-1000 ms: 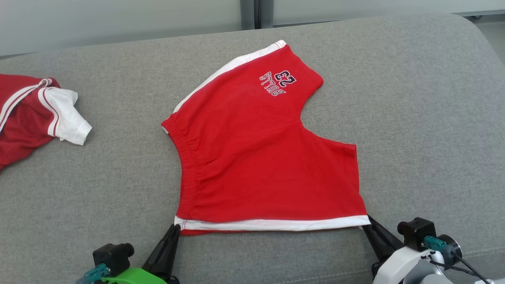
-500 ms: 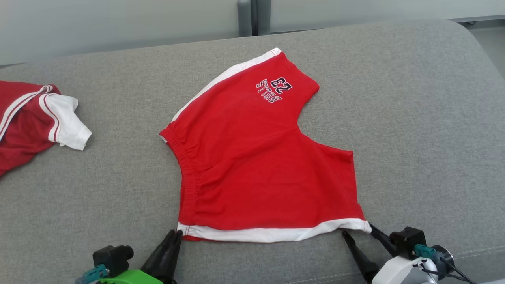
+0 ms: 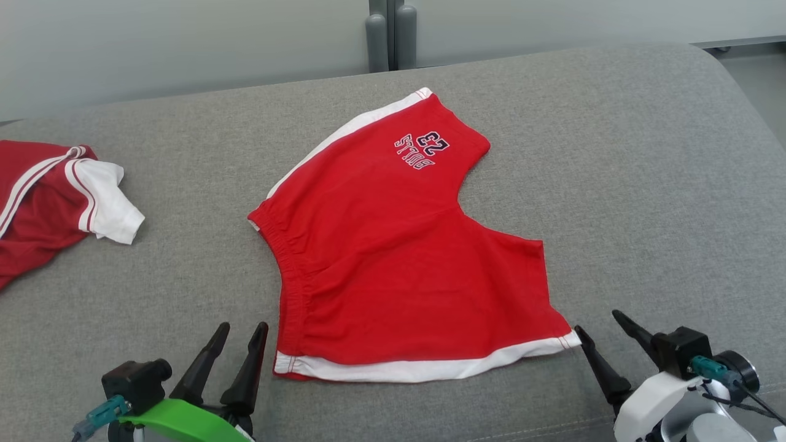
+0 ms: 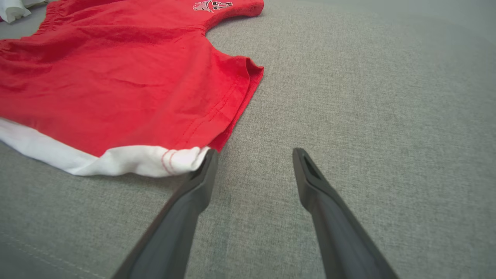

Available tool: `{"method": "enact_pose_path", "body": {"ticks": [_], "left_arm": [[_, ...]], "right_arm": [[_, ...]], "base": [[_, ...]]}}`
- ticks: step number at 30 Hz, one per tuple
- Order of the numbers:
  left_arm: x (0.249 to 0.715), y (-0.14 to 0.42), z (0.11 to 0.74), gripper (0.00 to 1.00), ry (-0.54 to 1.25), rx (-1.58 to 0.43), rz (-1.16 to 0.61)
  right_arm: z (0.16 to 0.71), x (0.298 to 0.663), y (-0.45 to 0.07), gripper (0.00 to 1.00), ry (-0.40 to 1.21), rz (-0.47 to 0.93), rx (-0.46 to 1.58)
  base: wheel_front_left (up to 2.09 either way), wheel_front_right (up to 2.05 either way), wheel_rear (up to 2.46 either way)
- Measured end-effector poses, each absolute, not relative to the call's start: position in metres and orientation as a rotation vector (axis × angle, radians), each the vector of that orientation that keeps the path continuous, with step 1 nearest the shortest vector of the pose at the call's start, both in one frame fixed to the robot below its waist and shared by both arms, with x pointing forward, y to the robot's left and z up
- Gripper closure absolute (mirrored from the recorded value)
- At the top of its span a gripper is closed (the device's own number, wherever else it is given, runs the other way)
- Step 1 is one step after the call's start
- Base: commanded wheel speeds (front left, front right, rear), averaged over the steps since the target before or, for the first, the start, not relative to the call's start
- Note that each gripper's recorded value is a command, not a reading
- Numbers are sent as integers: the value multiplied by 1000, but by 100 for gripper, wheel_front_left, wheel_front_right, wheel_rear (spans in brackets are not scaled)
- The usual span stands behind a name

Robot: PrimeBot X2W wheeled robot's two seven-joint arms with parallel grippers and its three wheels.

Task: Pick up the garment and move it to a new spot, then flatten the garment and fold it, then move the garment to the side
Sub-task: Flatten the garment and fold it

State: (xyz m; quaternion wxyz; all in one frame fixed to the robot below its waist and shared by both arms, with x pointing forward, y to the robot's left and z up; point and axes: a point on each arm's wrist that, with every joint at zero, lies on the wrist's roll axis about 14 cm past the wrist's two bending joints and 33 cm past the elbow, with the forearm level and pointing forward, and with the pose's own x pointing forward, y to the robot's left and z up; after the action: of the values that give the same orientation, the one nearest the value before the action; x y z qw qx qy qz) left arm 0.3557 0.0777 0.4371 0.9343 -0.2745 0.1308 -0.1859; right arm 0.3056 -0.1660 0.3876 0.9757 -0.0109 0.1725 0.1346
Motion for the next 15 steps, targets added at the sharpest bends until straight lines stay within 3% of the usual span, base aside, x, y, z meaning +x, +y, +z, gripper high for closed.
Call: {"method": "enact_pose_path", "body": {"ticks": [15], "left_arm": [[389,64,506,0,24,-497,-379]], "right_arm": [[482,363,-188,0,29,160,-55]], "base": [[0,0,0]]}}
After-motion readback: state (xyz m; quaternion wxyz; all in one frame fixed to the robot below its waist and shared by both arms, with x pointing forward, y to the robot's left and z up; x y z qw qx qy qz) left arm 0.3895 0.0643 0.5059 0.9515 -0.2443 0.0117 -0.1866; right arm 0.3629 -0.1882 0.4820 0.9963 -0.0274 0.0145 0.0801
